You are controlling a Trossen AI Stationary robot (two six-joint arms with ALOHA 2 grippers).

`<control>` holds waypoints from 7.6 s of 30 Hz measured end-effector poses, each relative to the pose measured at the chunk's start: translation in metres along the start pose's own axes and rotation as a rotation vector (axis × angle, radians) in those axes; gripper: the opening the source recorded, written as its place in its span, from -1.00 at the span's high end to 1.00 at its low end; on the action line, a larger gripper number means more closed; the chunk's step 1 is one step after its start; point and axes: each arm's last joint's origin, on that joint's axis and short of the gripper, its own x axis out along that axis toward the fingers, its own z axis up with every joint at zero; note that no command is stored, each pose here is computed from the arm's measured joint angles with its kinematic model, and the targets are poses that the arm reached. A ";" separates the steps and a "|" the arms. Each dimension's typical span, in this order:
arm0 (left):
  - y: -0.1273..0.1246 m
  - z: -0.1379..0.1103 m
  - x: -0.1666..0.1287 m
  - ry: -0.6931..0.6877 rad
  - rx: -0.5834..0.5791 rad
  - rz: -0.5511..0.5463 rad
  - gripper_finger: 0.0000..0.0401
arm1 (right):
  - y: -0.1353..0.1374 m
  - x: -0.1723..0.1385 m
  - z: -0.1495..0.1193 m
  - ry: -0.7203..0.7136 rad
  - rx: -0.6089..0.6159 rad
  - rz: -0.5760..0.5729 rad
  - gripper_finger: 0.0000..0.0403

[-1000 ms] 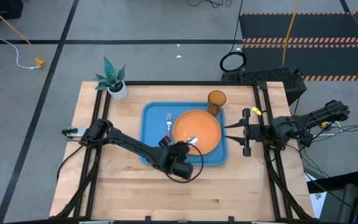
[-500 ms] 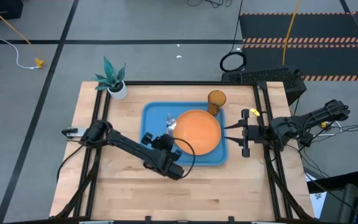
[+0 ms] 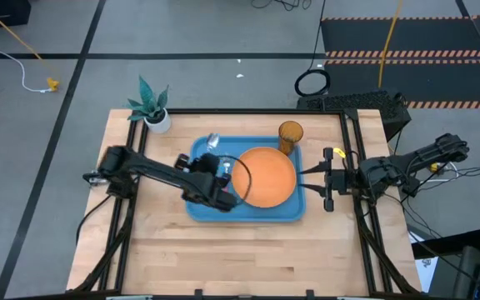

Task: Pick and place plate/cup/fork/spoon on tray
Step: Put the yellow spoon on the blue tray to the left side of the red fork, then return to Home Position

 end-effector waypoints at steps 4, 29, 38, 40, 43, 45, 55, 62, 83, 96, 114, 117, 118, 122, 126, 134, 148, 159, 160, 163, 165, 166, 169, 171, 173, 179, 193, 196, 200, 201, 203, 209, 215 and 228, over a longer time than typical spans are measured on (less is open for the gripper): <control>0.025 -0.007 0.005 0.012 -0.171 -0.061 0.71 | 0.000 0.000 0.000 -0.001 -0.036 -0.001 0.28; -0.040 -0.087 0.071 0.173 -0.597 -0.299 0.68 | -0.001 0.000 0.003 -0.033 -0.079 -0.014 0.28; -0.041 -0.091 0.076 0.161 -0.597 -0.268 0.68 | -0.001 0.000 0.003 -0.034 -0.068 -0.014 0.28; -0.040 -0.091 0.078 0.162 -0.590 -0.257 0.68 | -0.001 0.000 0.003 -0.034 -0.068 -0.014 0.28; -0.039 -0.090 0.080 0.163 -0.597 -0.246 0.67 | -0.001 0.000 0.003 -0.033 -0.068 -0.014 0.28; -0.039 -0.089 0.080 0.164 -0.602 -0.242 0.67 | -0.001 0.000 0.003 -0.033 -0.068 -0.013 0.28; -0.038 -0.094 0.082 0.230 -0.596 -0.217 0.67 | -0.001 0.000 0.003 -0.033 -0.067 -0.014 0.28; -0.039 -0.094 0.082 0.236 -0.600 -0.218 0.67 | -0.001 0.000 0.003 -0.034 -0.067 -0.014 0.28; -0.039 -0.095 0.083 0.287 -0.613 -0.216 0.31 | -0.001 0.000 0.003 -0.034 -0.067 -0.013 0.28; 0.005 -0.053 0.054 0.199 -0.512 -0.264 0.30 | -0.002 0.001 0.004 -0.036 -0.051 -0.017 0.28; 0.071 0.024 0.024 -0.176 -0.084 -0.505 0.30 | 0.001 -0.002 -0.005 0.046 0.143 0.010 0.35; 0.074 0.026 0.023 -0.184 -0.028 -0.522 0.30 | 0.000 -0.006 -0.005 0.046 0.171 0.010 0.45; 0.074 0.026 0.023 -0.189 -0.021 -0.526 0.30 | 0.000 -0.007 -0.006 0.053 0.178 0.011 0.49; 0.070 0.015 0.022 -0.202 0.036 -0.534 0.30 | 0.001 -0.007 -0.010 0.090 0.199 0.019 0.65; 0.057 -0.003 0.027 -0.288 0.050 -0.570 0.30 | 0.002 -0.008 -0.014 0.136 0.202 0.029 0.82; 0.039 -0.033 0.024 -0.479 0.172 -0.879 0.55 | 0.007 -0.005 -0.024 0.145 0.210 0.031 0.99; 0.043 -0.092 0.038 -0.591 0.206 -1.128 0.93 | 0.024 0.000 -0.062 0.108 0.228 0.024 1.00; 0.067 -0.127 0.060 -0.685 0.116 -1.253 0.94 | 0.035 -0.001 -0.095 0.129 0.347 0.021 1.00; 0.069 -0.130 0.062 -0.677 0.111 -1.266 0.94 | 0.037 -0.001 -0.097 0.135 0.356 0.024 1.00; 0.073 -0.139 0.067 -0.641 0.103 -1.316 0.98 | 0.040 -0.003 -0.100 0.145 0.385 0.037 1.00; 0.075 -0.142 0.066 -0.632 0.103 -1.339 0.97 | 0.041 -0.003 -0.100 0.143 0.393 0.039 1.00; 0.075 -0.144 0.066 -0.629 0.108 -1.345 0.96 | 0.041 -0.003 -0.100 0.142 0.393 0.032 1.00; 0.075 -0.147 0.063 -0.642 0.139 -1.358 0.95 | 0.043 -0.004 -0.098 0.133 0.374 0.041 1.00; 0.075 -0.148 0.062 -0.656 0.161 -1.366 0.98 | 0.044 -0.004 -0.098 0.131 0.368 0.050 1.00; 0.075 -0.149 0.061 -0.661 0.170 -1.372 0.98 | 0.045 -0.005 -0.098 0.129 0.367 0.060 1.00; 0.075 -0.149 0.060 -0.654 0.163 -1.378 0.94 | 0.048 -0.006 -0.098 0.115 0.329 0.085 1.00; 0.078 -0.147 0.066 -0.717 0.218 -1.371 0.96 | 0.043 -0.012 -0.104 -0.094 0.319 0.039 1.00; 0.085 -0.148 0.073 -0.737 0.173 -1.363 0.98 | 0.039 -0.015 -0.104 -0.100 0.307 0.029 1.00; 0.091 -0.151 0.078 -0.737 0.128 -1.367 0.94 | 0.033 -0.018 -0.103 -0.121 0.285 0.009 1.00; 0.091 -0.151 0.078 -0.734 0.128 -1.370 0.94 | 0.032 -0.019 -0.103 -0.124 0.282 -0.001 1.00; 0.091 -0.151 0.077 -0.733 0.134 -1.388 0.96 | 0.029 -0.022 -0.104 -0.127 0.278 -0.012 1.00; 0.091 -0.151 0.075 -0.748 0.153 -1.432 0.95 | 0.024 -0.028 -0.105 -0.152 0.283 0.020 1.00; 0.091 -0.151 0.075 -0.768 0.160 -1.428 0.98 | 0.021 -0.033 -0.105 -0.176 0.293 0.009 1.00; 0.095 -0.145 0.075 -0.807 0.142 -1.409 0.96 | 0.020 -0.041 -0.109 -0.176 0.308 0.011 1.00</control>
